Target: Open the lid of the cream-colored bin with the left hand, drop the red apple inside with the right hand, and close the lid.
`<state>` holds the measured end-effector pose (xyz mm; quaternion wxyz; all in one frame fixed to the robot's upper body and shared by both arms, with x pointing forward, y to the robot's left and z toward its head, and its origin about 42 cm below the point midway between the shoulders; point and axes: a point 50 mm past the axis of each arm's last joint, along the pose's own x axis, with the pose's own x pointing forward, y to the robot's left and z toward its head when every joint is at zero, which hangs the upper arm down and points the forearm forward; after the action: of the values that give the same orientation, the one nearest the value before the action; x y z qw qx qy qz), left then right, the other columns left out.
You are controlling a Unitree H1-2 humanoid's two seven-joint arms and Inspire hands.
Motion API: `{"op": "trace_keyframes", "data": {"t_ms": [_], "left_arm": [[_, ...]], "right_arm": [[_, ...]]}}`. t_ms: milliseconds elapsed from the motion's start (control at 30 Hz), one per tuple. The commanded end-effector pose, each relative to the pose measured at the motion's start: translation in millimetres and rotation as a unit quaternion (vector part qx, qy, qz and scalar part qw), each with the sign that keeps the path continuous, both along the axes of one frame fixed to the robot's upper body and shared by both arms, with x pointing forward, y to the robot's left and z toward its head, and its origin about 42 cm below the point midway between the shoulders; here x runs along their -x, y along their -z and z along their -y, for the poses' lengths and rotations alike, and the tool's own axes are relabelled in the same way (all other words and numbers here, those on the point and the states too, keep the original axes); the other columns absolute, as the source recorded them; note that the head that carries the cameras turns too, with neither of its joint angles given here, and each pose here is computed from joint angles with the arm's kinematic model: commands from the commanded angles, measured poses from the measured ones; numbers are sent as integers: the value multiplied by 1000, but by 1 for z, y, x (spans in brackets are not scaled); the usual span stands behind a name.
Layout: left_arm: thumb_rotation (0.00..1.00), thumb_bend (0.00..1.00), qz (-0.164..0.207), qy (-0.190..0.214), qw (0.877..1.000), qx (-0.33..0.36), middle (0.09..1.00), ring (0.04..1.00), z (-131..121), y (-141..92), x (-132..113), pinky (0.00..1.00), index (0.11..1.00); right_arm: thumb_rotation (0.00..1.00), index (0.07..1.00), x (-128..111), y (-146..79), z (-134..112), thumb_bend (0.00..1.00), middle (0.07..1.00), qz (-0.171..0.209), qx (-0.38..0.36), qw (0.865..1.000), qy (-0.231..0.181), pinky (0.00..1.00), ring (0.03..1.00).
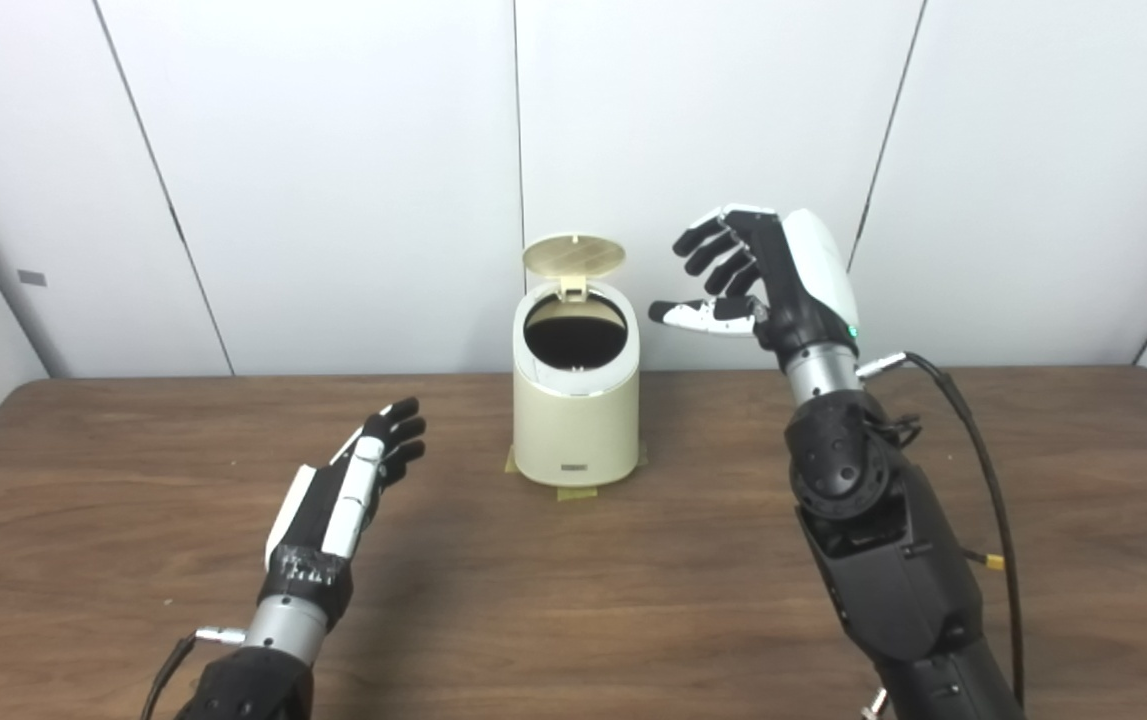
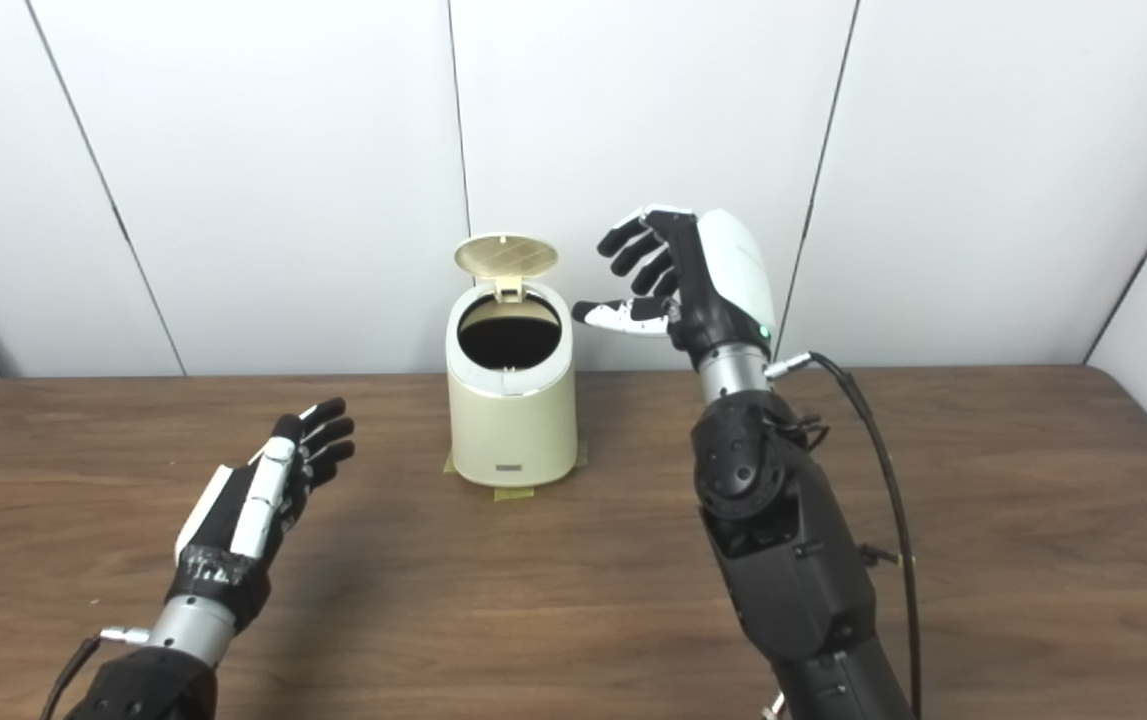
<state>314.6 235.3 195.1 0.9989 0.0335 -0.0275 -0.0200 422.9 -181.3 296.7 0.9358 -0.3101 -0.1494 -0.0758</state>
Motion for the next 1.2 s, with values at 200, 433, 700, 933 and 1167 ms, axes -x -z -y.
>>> {"op": "trace_keyframes", "data": {"t_ms": [200,433,700,933,1167], "left_arm": [[1000,600,53,-41,998,15,912,911,-14,-25,14,951,922],[1000,592,53,-37,998,7,952,946,-18,-25,30,970,960],[1000,563,48,-27,998,6,962,955,-15,-21,33,963,976],[1000,579,38,-24,999,5,963,956,-17,-19,27,969,978],[1000,603,40,-18,999,-22,975,970,-23,-23,9,979,992]], "right_arm": [[0,492,25,6,32,522,491,-31,-135,990,-2,422,449],[90,491,61,43,40,505,626,-58,-303,950,-47,574,662],[161,498,75,62,42,490,787,-76,-321,942,-61,700,781],[624,816,72,63,42,458,889,-84,-328,938,-72,829,886],[892,921,81,86,41,500,979,-109,-354,925,-86,950,979]]}}
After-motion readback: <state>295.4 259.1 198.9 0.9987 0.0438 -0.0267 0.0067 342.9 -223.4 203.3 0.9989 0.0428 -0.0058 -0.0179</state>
